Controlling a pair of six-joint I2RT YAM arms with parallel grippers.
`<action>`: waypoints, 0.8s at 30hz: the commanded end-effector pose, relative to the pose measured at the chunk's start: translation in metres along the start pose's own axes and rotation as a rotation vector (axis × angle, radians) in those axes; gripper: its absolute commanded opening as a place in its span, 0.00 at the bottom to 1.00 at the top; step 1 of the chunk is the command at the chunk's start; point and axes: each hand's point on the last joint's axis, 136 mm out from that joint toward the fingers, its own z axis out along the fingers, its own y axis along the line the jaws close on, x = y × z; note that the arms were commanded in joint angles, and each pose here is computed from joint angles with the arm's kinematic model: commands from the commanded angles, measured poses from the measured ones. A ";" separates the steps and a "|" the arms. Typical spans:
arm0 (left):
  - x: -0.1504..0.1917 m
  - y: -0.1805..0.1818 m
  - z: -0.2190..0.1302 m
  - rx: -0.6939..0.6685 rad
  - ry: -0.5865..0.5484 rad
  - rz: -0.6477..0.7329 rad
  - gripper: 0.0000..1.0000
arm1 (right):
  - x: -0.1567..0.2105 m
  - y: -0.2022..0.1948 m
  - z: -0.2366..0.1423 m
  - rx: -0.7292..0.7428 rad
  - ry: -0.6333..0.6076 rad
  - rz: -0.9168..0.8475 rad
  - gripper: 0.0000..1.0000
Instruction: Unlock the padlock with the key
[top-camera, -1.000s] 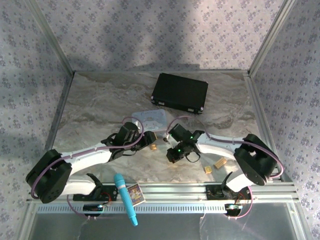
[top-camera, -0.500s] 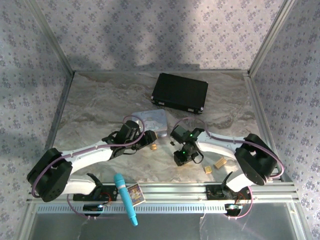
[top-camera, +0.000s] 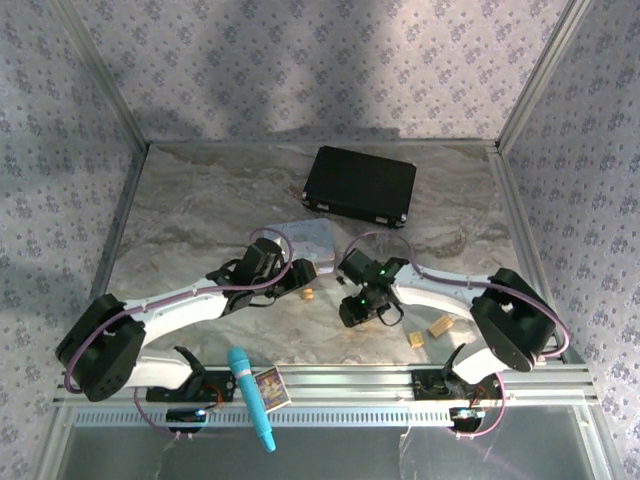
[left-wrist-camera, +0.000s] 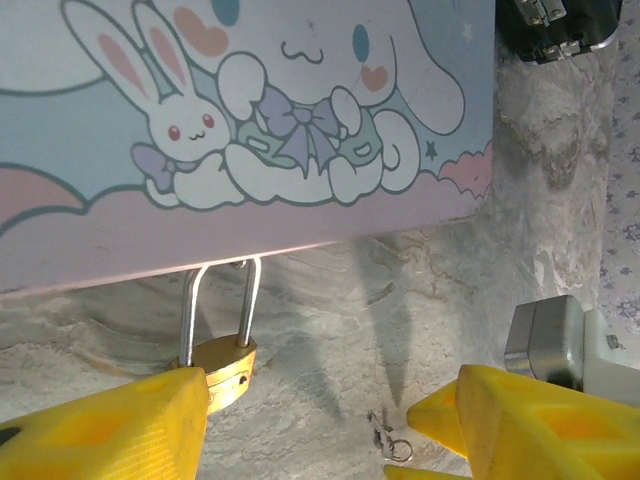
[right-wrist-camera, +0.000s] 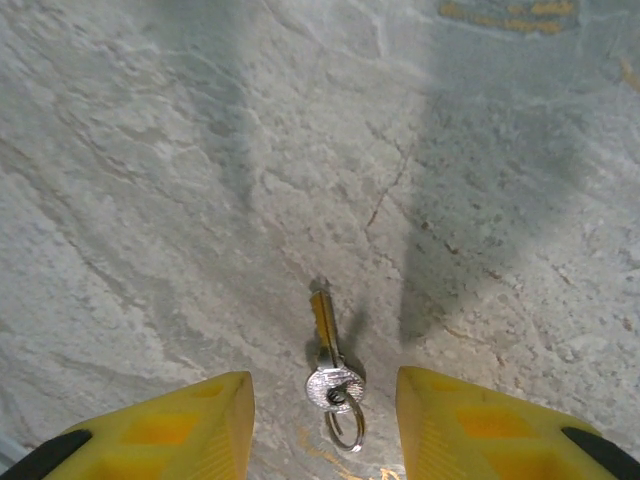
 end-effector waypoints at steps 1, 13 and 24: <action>-0.002 -0.005 0.000 -0.008 -0.006 0.024 0.67 | 0.013 -0.009 0.005 0.053 0.032 0.015 0.42; -0.001 -0.005 0.004 -0.014 -0.001 0.021 0.67 | 0.030 -0.012 0.014 0.158 0.080 -0.027 0.27; -0.002 -0.008 0.003 -0.007 -0.007 0.024 0.67 | 0.033 -0.004 0.013 0.085 0.047 -0.012 0.02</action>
